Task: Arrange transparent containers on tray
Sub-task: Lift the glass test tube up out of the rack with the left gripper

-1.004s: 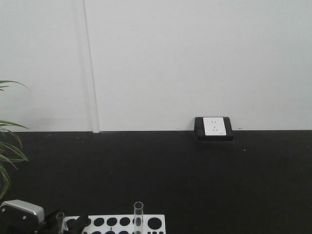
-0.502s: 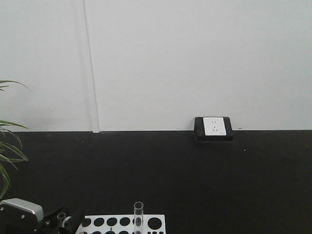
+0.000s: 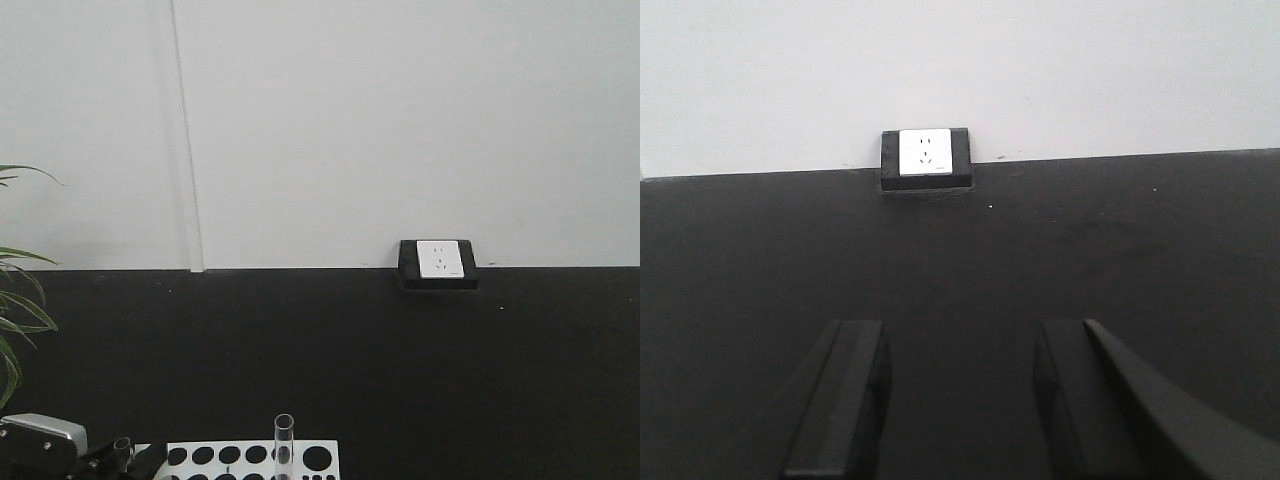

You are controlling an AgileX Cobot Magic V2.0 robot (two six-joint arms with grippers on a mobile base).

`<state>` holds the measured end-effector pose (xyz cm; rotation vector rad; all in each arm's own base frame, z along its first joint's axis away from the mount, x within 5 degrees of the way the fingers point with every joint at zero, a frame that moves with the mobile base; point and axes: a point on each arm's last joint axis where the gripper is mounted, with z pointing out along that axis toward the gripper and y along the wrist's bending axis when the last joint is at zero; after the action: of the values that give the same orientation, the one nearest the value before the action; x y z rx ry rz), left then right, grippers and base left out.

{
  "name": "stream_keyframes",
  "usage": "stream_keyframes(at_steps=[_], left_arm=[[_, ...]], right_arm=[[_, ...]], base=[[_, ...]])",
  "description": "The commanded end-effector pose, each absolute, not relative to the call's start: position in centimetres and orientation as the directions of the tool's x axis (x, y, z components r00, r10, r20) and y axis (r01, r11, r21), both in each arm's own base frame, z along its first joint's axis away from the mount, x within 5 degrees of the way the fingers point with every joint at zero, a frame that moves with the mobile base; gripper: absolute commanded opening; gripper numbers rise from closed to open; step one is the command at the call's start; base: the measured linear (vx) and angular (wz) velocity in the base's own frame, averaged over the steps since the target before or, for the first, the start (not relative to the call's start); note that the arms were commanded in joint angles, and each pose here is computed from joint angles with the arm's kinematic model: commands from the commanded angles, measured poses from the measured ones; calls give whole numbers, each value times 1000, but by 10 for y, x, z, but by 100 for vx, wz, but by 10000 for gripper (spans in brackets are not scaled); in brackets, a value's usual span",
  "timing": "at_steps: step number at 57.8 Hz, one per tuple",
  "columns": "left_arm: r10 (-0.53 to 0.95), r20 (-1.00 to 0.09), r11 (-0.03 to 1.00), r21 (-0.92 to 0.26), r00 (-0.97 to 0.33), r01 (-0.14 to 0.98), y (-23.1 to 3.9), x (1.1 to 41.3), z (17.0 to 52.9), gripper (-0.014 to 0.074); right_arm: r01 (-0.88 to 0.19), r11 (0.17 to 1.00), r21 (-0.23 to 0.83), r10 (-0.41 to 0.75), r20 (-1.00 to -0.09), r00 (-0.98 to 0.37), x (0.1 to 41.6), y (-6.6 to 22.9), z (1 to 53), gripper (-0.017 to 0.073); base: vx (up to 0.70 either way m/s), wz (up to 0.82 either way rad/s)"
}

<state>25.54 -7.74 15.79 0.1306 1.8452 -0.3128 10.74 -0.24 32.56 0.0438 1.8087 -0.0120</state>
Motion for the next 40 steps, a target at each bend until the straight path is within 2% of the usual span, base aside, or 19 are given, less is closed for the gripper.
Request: stream_keyframes(at_steps=[1,16,21,22,23,31,40], left_arm=[[-122,-977,951,-166,-176,262,-80,261,178,355],[-129,-980,950,-166,-151,266,-80,261,181,227],[-135,-982,949,-166,-131,270,-80,261,183,168],[-140,-984,948,-165,-108,274,-79,260,189,113],[-141,-985,947,-165,-104,274,-79,259,190,101],[-146,-987,946,-157,-59,282,-78,256,203,64],[-164,-986,943,-157,-1,292,-77,250,222,62]], right_arm=[[27,1000,13,17,-990,-142,110,-2,342,417],[28,1000,13,17,-989,-147,110,-2,341,417],[28,1000,13,17,-989,-146,110,-2,341,417],[28,1000,13,17,-989,-146,110,-2,341,417],[28,1000,13,17,-989,-146,110,-2,341,417],[28,1000,13,17,-989,-146,110,-2,341,417],[28,1000,13,17,-989,-146,110,-2,341,417]], base=[[0,0],[0,0],[0,0],[0,0],[0,0],[0,0],[0,0]])
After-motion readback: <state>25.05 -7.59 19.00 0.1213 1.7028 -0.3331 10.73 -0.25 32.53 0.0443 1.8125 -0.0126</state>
